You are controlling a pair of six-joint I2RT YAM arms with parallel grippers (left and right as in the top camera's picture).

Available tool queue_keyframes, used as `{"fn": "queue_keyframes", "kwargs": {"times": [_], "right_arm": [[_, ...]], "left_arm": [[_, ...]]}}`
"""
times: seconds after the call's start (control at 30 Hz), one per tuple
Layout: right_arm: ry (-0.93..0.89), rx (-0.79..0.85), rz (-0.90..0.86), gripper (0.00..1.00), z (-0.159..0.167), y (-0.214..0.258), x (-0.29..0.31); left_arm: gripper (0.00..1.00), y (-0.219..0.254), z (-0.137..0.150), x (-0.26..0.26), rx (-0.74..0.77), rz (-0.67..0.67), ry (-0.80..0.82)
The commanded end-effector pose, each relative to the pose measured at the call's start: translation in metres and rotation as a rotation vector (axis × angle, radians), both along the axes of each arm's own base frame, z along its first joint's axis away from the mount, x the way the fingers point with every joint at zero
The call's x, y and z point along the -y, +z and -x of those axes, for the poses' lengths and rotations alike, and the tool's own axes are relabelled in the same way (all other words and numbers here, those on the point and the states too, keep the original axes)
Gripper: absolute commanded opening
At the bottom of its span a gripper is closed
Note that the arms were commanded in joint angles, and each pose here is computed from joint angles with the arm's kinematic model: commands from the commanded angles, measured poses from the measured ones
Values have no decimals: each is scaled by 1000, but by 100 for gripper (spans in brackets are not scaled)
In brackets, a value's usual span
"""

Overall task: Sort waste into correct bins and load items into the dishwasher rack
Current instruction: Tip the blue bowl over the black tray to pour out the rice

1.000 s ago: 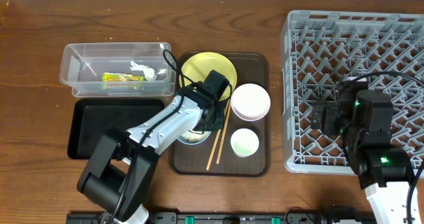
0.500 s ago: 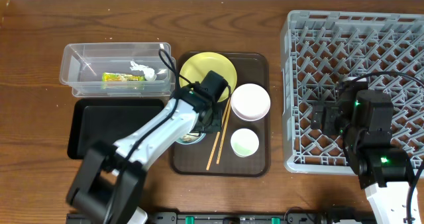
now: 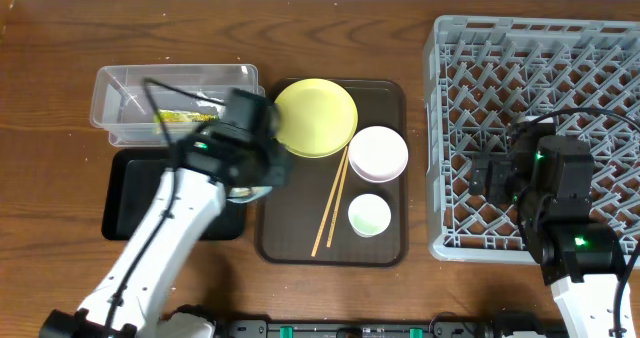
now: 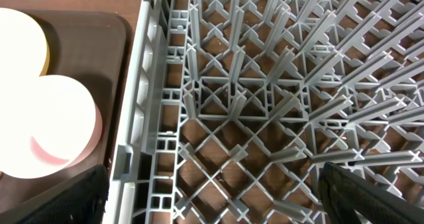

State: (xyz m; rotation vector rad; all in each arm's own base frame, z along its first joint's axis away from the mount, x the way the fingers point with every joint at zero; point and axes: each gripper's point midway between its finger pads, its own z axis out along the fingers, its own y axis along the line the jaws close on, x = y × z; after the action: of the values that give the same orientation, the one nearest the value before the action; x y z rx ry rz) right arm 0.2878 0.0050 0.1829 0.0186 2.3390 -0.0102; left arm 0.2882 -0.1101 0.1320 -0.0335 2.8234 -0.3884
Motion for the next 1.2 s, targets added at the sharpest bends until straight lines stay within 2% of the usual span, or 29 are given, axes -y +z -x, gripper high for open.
{"fn": "queue_keyframes", "kwargs": {"times": [0.0, 0.33, 0.53, 0.63, 1.0, 1.17], "right_arm": [[-17, 21, -6, 99, -2, 9, 4], [-17, 21, -6, 99, -2, 9, 4], [-17, 20, -6, 99, -2, 9, 4], [-17, 19, -6, 99, -2, 9, 4], [-17, 13, -5, 99, -1, 8, 4], [-17, 11, -5, 99, -1, 7, 4]], "left_arm": [[6, 1, 0, -14, -20, 118, -17], [6, 8, 1, -54, 41, 573, -5], [6, 13, -5, -74, 88, 873, 90], [6, 13, -10, -85, 98, 979, 148], [6, 15, -23, -110, 111, 1255, 292], [6, 15, -22, -112, 60, 1295, 344]]}}
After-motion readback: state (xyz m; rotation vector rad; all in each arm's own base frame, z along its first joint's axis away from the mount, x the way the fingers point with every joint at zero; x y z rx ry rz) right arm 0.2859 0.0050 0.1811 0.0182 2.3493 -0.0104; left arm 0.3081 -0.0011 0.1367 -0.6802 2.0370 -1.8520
